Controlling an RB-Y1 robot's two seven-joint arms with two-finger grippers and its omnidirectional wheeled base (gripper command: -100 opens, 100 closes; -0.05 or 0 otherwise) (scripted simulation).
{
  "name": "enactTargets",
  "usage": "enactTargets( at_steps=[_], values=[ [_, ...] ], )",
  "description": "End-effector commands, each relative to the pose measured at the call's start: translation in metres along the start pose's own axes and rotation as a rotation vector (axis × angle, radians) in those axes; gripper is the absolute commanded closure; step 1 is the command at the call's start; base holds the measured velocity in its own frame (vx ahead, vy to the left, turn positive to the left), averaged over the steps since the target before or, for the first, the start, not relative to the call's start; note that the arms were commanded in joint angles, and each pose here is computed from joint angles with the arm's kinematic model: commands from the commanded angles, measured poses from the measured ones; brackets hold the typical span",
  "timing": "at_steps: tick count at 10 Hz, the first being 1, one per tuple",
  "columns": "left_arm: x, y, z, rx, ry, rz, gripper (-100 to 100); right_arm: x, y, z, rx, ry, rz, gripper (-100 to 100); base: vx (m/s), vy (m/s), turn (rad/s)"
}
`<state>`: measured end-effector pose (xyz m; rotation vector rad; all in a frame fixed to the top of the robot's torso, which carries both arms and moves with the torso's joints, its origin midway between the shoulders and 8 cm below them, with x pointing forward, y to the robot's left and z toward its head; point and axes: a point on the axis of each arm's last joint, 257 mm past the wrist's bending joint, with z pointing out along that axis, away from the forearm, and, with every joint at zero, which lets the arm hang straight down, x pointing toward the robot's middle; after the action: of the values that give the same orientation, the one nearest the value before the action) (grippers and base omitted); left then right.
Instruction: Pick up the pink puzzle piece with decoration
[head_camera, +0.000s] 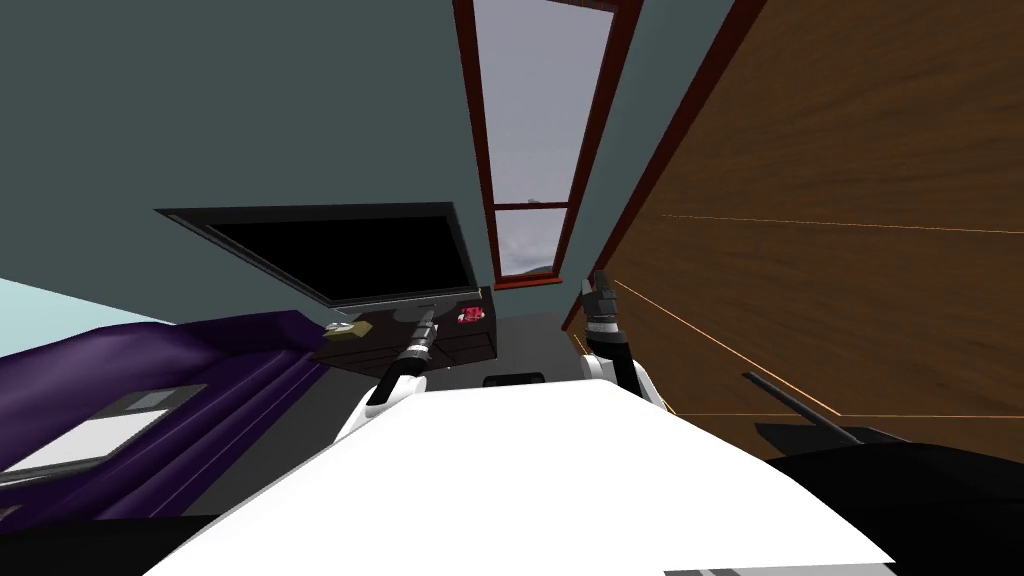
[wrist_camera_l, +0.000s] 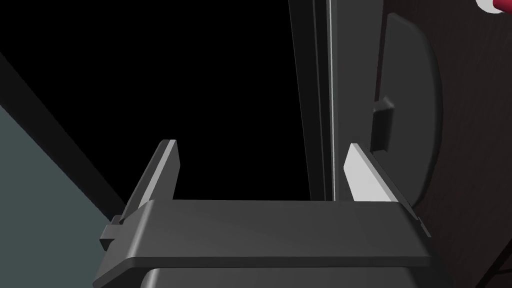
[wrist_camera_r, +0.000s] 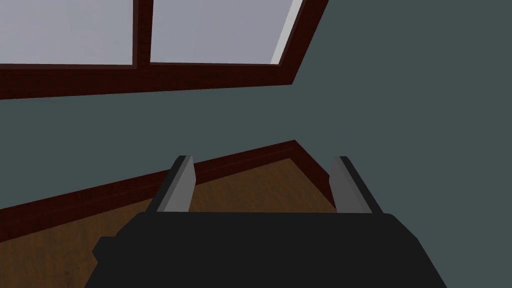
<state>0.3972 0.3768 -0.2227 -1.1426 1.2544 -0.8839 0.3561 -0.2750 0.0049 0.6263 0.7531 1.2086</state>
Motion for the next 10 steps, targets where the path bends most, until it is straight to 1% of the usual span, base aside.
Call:
enactTargets(
  at_steps=[1, 2, 4, 5, 6, 7, 8, 9, 10],
  values=[
    [-0.010, 0.028, 0.004, -0.076, -0.009, 0.019, -100, 0.000, 0.000, 0.000, 0.000, 0.000, 0.000, 0, 0.003, -0.078, -0.164],
    [-0.010, 0.035, 0.004, -0.099, -0.007, 0.019, -100, 0.000, 0.000, 0.000, 0.000, 0.000, 0.000, 0, -0.002, -0.057, -0.056],
    [-0.025, 0.071, 0.002, -0.203, -0.020, 0.032, -100, 0.000, 0.000, 0.000, 0.000, 0.000, 0.000, 0, 0.007, -0.063, -0.137],
    [-0.025, 0.079, 0.000, -0.228, -0.018, 0.032, -100, 0.000, 0.000, 0.000, 0.000, 0.000, 0.000, 0, 0.011, -0.055, -0.029],
    [-0.033, 0.100, -0.002, -0.288, -0.024, 0.033, -100, 0.000, 0.000, 0.000, 0.000, 0.000, 0.000, 0, 0.026, -0.051, -0.064],
    [-0.033, 0.101, -0.003, -0.293, -0.023, 0.033, -100, 0.000, 0.000, 0.000, 0.000, 0.000, 0.000, 0, 0.020, -0.033, -0.038],
    [-0.041, 0.120, -0.005, -0.349, -0.030, 0.031, -100, 0.000, 0.000, 0.000, 0.000, 0.000, 0.000, 0, 0.028, -0.037, -0.071],
    [-0.040, 0.122, -0.006, -0.356, -0.029, 0.031, -100, 0.000, 0.000, 0.000, 0.000, 0.000, 0.000, 0, 0.027, -0.030, -0.047],
    [-0.049, 0.141, -0.009, -0.414, -0.037, 0.026, -100, 0.000, 0.000, 0.000, 0.000, 0.000, 0.000, 0, 0.030, -0.034, -0.062]
  ],
)
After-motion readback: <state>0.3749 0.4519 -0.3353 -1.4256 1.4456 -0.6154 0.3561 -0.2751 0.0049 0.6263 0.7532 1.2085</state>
